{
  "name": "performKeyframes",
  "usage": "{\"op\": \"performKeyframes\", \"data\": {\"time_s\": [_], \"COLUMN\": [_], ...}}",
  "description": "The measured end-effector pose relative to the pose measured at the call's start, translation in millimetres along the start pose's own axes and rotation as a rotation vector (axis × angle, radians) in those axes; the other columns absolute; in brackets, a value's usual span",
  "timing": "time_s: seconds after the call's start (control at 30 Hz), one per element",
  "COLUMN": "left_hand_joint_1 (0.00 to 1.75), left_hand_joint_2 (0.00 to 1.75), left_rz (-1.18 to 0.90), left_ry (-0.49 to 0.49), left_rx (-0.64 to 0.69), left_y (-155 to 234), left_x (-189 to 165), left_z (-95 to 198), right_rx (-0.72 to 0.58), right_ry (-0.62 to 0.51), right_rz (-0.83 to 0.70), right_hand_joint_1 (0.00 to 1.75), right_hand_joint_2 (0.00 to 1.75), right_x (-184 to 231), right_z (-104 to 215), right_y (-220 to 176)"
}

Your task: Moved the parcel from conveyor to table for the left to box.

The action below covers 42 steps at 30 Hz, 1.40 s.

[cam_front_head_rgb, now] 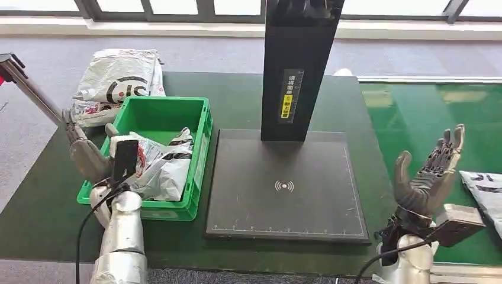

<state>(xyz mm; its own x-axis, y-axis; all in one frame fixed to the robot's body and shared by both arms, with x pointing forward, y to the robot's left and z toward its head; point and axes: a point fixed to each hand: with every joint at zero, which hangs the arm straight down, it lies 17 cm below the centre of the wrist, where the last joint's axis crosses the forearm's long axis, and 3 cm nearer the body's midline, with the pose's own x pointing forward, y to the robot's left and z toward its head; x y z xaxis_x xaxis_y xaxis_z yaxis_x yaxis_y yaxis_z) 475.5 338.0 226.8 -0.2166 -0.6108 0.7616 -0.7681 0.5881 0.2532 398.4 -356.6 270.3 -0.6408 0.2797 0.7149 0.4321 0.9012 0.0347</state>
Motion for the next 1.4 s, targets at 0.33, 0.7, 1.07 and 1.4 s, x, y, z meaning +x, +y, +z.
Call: {"op": "performKeyframes", "data": {"time_s": [0.33, 0.7, 1.07, 1.4], "left_hand_joint_1": [0.00, 0.00, 0.00, 0.00], "left_hand_joint_2": [1.75, 1.75, 1.75, 1.75], "left_rz": [0.939, 1.162, 1.166, 1.161], "left_ry": [0.051, -0.004, -0.035, -0.036], "left_rx": [-0.455, -0.778, -0.828, -0.840], "left_y": [-87, -96, -89, -85], "left_x": [95, 147, 159, 161], "left_z": [65, 143, 161, 172], "right_rx": [0.180, -0.154, 0.025, 0.028], "right_ry": [-0.035, 0.497, 0.390, 0.433], "right_rz": [1.079, 1.594, 1.643, 1.673], "right_hand_joint_1": [0.00, 0.00, 0.00, 0.00], "right_hand_joint_2": [1.75, 1.75, 1.75, 1.75], "right_x": [-95, -132, -151, -161], "right_z": [11, 2, -1, -2], "right_y": [-20, -153, -135, -162]}}
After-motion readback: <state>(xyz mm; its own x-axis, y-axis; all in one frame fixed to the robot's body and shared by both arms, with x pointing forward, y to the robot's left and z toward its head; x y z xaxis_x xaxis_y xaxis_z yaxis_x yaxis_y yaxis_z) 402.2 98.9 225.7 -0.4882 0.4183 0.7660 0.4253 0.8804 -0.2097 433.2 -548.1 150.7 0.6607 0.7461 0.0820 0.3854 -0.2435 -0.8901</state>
